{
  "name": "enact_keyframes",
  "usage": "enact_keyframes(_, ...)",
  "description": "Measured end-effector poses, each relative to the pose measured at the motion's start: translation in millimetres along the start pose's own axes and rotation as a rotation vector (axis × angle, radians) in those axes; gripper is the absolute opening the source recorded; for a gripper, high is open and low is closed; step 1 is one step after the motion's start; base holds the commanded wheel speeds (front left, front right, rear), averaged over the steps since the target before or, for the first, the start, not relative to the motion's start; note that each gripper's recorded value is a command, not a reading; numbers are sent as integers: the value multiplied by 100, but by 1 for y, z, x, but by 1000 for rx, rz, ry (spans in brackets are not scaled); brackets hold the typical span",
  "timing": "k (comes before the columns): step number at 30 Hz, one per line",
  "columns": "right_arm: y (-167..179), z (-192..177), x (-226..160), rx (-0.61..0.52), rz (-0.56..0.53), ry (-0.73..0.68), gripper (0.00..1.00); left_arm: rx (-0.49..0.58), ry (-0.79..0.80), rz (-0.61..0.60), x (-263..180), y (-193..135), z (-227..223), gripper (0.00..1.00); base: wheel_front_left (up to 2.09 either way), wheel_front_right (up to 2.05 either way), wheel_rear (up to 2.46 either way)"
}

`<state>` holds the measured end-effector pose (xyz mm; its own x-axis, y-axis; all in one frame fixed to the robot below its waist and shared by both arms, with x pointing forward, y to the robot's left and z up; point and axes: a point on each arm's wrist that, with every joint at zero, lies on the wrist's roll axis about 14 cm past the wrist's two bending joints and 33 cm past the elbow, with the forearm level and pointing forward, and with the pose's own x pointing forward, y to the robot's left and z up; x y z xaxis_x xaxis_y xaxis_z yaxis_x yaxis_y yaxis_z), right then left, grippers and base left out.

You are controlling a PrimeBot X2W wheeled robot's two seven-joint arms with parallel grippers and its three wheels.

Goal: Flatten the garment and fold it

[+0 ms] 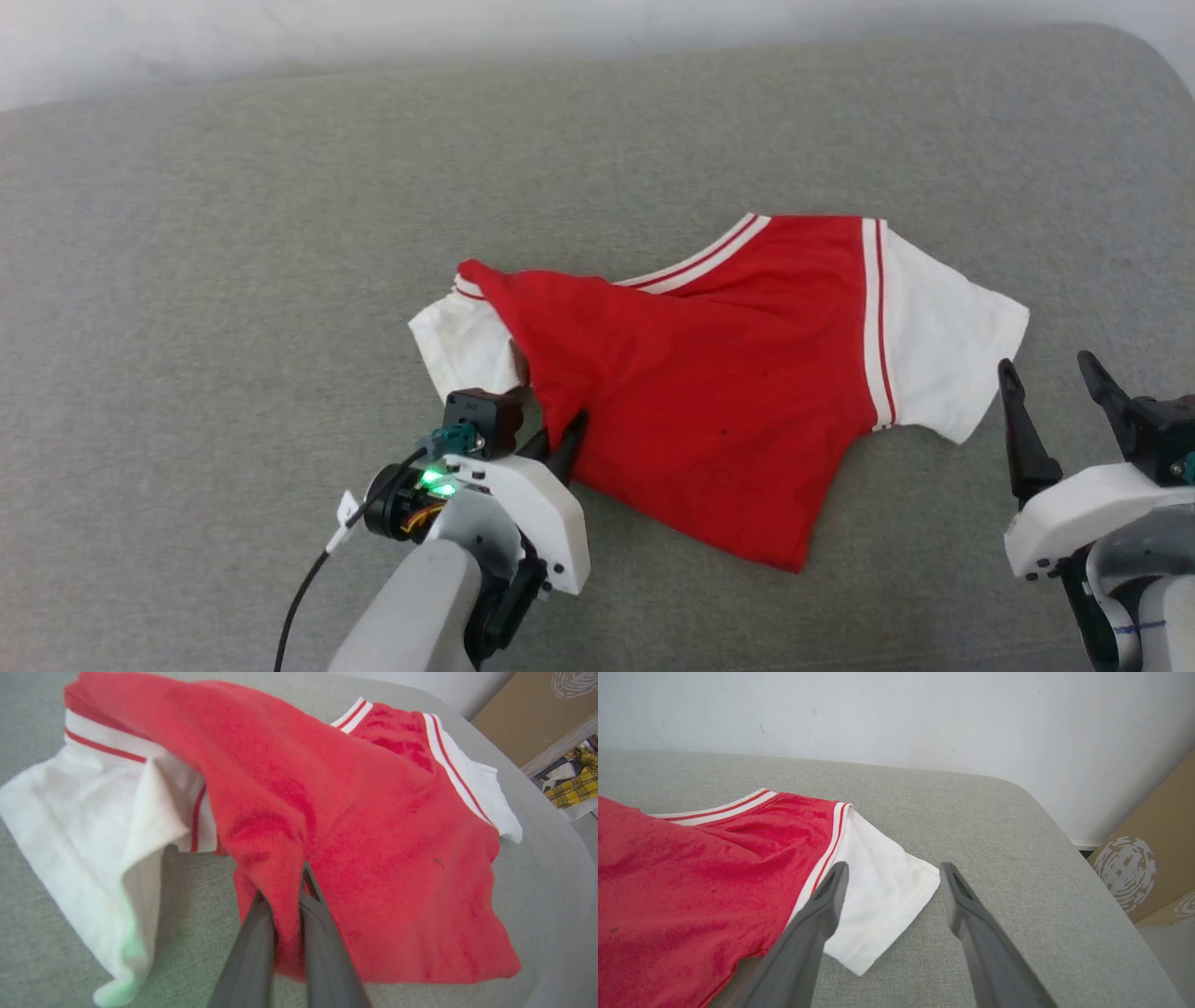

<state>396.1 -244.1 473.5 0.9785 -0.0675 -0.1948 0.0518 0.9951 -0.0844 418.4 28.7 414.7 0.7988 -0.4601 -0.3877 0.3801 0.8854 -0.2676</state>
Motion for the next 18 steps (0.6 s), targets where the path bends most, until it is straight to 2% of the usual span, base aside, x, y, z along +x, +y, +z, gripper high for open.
enact_keyframes(4, 11, 2, 3, 1, 31, -7, 100, -1, -95, 21, -21, 2, 21, 0, 0, 0, 0)
enact_keyframes(7, 23, 4, 5, 3, 63, -7, 100, 2, -105, 35, -43, 2, 20, 0, 0, 0, 0)
enact_keyframes(17, 60, 15, 7, 9, 159, -35, 100, -53, 270, -8, -111, -33, -89, 0, 0, 0, 0)
enact_keyframes(18, 62, 16, 7, 9, 163, -35, 100, -60, 283, -8, -114, -35, -93, 69, 0, 0, 0)
